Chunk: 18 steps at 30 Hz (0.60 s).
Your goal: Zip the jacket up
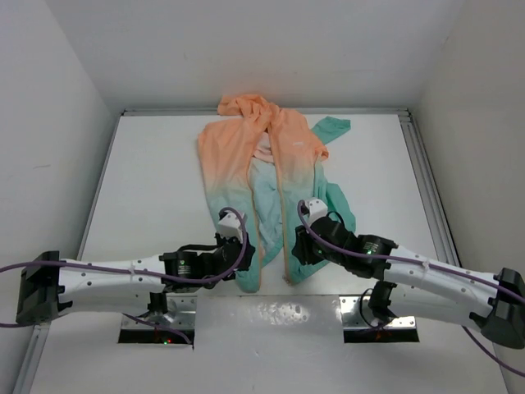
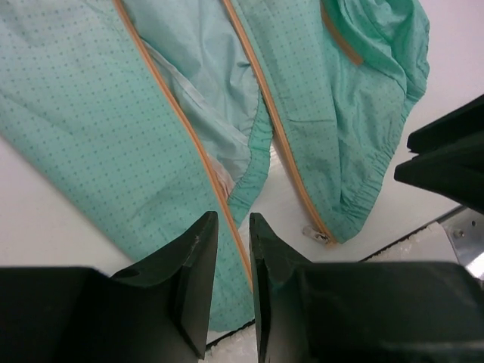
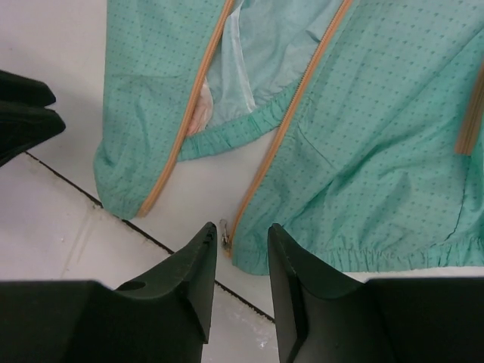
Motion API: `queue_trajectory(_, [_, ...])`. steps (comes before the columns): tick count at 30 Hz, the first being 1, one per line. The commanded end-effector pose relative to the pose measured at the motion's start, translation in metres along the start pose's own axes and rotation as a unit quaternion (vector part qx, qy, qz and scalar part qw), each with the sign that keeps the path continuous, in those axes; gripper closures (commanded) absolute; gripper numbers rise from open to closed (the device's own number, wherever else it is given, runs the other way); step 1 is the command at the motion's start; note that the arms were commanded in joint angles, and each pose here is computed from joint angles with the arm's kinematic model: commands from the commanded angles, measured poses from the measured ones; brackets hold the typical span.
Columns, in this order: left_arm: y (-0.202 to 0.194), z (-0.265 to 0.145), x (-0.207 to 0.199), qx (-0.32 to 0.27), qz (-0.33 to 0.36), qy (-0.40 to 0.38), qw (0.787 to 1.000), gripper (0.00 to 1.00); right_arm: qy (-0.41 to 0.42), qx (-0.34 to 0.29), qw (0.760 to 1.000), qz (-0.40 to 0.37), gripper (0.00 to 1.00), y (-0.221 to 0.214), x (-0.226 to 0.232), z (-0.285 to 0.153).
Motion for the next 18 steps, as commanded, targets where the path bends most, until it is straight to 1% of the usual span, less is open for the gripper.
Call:
queue_trajectory(1, [-0.007, -0.004, -0.004, 0.027, -0.001, -0.021, 0.999, 0.78, 0.002, -0.025, 0.999, 0.019, 0.66, 0.007, 0.002, -0.004])
queue_trajectory(2, [-0.014, -0.004, 0.001, 0.043, 0.004, -0.011, 0.999, 0.79, 0.001, -0.027, 0.999, 0.023, 0.67, 0.006, 0.001, -0.005])
queue_trajectory(3, [-0.019, -0.005, 0.003, 0.052, 0.006, -0.010, 0.999, 0.80, 0.000, -0.028, 0.999, 0.024, 0.78, 0.005, 0.000, -0.005])
queue_trajectory(4, [-0.027, -0.005, 0.007, 0.067, 0.009, -0.010, 0.998, 0.85, 0.000, -0.026, 0.999, 0.025, 0.83, 0.004, 0.000, -0.005])
queue_trajectory(5, [-0.032, -0.006, 0.010, 0.076, 0.009, -0.007, 0.997, 0.88, -0.004, -0.022, 0.999, 0.028, 0.87, 0.001, -0.002, -0.005])
queue_trajectory(6, [-0.038, -0.006, 0.014, 0.087, 0.012, -0.004, 0.996, 0.91, -0.006, -0.019, 0.999, 0.029, 0.99, -0.001, -0.002, -0.004])
queue_trajectory(7, [-0.044, -0.007, 0.018, 0.101, 0.016, 0.002, 0.995, 0.97, -0.009, -0.014, 0.999, 0.030, 1.00, -0.006, -0.004, -0.002])
queue_trajectory(8, [-0.048, -0.007, 0.021, 0.108, 0.020, 0.007, 0.994, 1.00, -0.012, -0.010, 0.999, 0.030, 1.00, -0.008, -0.005, 0.000])
queue_trajectory(11, [-0.058, -0.007, 0.025, 0.127, 0.025, 0.008, 0.992, 1.00, -0.013, 0.004, 0.999, 0.030, 1.00, -0.013, -0.005, 0.005])
queue_trajectory(14, [-0.061, -0.006, 0.024, 0.138, 0.036, 0.009, 0.990, 1.00, -0.011, -0.001, 0.999, 0.037, 1.00, -0.014, -0.004, 0.008])
queue_trajectory(15, [-0.063, -0.005, 0.025, 0.140, 0.039, 0.012, 0.989, 0.99, -0.012, 0.000, 0.999, 0.036, 1.00, -0.015, -0.004, 0.008])
queue_trajectory(18, [-0.067, -0.003, 0.026, 0.152, 0.044, 0.027, 0.987, 0.90, -0.017, -0.007, 0.999, 0.046, 1.00, -0.016, -0.007, 0.007])
Point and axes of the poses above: each gripper's point midway between its finger pads, its own z axis out along the fingers, its own x axis along the line the jaws close on, y = z × x, the point moved 5 cm from there along -z, back along the fingers, and after that the axes turned 2 degrees about -z, right-handed, at the moved point
